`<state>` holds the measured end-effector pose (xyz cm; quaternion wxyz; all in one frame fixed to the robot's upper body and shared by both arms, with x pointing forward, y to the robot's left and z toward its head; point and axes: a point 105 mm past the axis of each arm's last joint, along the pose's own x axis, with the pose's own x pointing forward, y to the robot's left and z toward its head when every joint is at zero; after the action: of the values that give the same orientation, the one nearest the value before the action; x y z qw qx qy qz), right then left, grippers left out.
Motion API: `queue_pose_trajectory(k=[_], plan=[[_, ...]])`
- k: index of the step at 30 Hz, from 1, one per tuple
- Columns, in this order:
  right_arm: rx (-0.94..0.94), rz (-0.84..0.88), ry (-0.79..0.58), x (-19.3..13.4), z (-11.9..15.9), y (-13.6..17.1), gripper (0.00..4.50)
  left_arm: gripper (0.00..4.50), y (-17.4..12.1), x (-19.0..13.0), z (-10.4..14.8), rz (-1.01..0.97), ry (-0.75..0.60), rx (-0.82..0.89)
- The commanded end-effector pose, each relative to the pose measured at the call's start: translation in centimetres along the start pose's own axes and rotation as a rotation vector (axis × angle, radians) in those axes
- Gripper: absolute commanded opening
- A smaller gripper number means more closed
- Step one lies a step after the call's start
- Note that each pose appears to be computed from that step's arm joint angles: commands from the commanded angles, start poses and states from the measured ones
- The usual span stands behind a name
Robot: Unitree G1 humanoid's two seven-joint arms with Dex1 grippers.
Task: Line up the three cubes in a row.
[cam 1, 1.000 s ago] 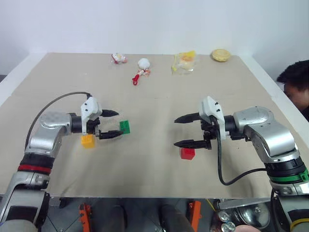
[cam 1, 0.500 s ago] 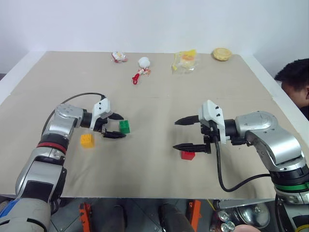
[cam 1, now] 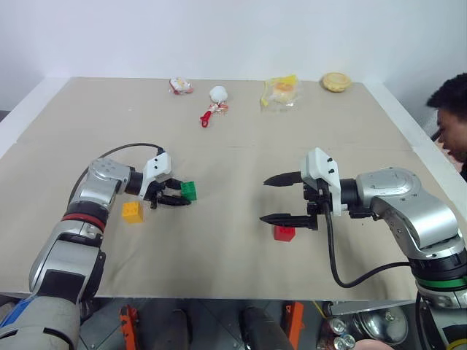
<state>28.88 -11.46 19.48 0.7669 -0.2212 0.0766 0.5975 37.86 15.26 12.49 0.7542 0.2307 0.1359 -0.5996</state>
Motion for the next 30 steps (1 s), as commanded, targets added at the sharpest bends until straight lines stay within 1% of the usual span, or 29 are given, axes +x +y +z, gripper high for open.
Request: queue_pose_trajectory(k=[1, 5, 10, 12, 17, 22, 26, 30], plan=[[-0.042, -0.019, -0.021, -0.6, 1.1, -0.2, 4.50, 1.29, 0.6, -0.5, 1.3, 0.017, -0.033, 0.038], [-0.040, -0.024, -0.028, -0.8, 1.2, -0.4, 4.50, 1.29, 0.6, -0.5, 1.4, 0.021, -0.037, 0.038], [-0.037, -0.027, -0.039, -1.5, 1.5, -0.2, 4.50, 1.29, -0.4, -0.1, 3.4, -0.059, -0.109, 0.099], [-0.034, -0.030, -0.036, -2.0, 1.6, -0.1, 4.50, 1.29, -1.0, 0.2, 4.1, -0.096, -0.129, 0.126], [-0.024, -0.022, -0.073, -3.9, 2.2, 1.2, 4.50, 1.29, -4.0, 1.8, 5.7, -0.223, -0.165, 0.191], [-0.021, -0.064, -0.120, -4.6, 2.5, 1.6, 4.50, 1.29, -5.9, 4.0, 6.2, -0.270, -0.157, 0.210], [0.003, -0.071, -0.115, -4.9, 2.2, 2.0, 4.50, 1.29, -6.4, 5.6, 6.2, -0.270, -0.140, 0.218], [0.008, -0.084, -0.110, -5.0, 2.1, 2.1, 4.50, 1.29, -6.6, 6.4, 6.1, -0.276, -0.124, 0.223]])
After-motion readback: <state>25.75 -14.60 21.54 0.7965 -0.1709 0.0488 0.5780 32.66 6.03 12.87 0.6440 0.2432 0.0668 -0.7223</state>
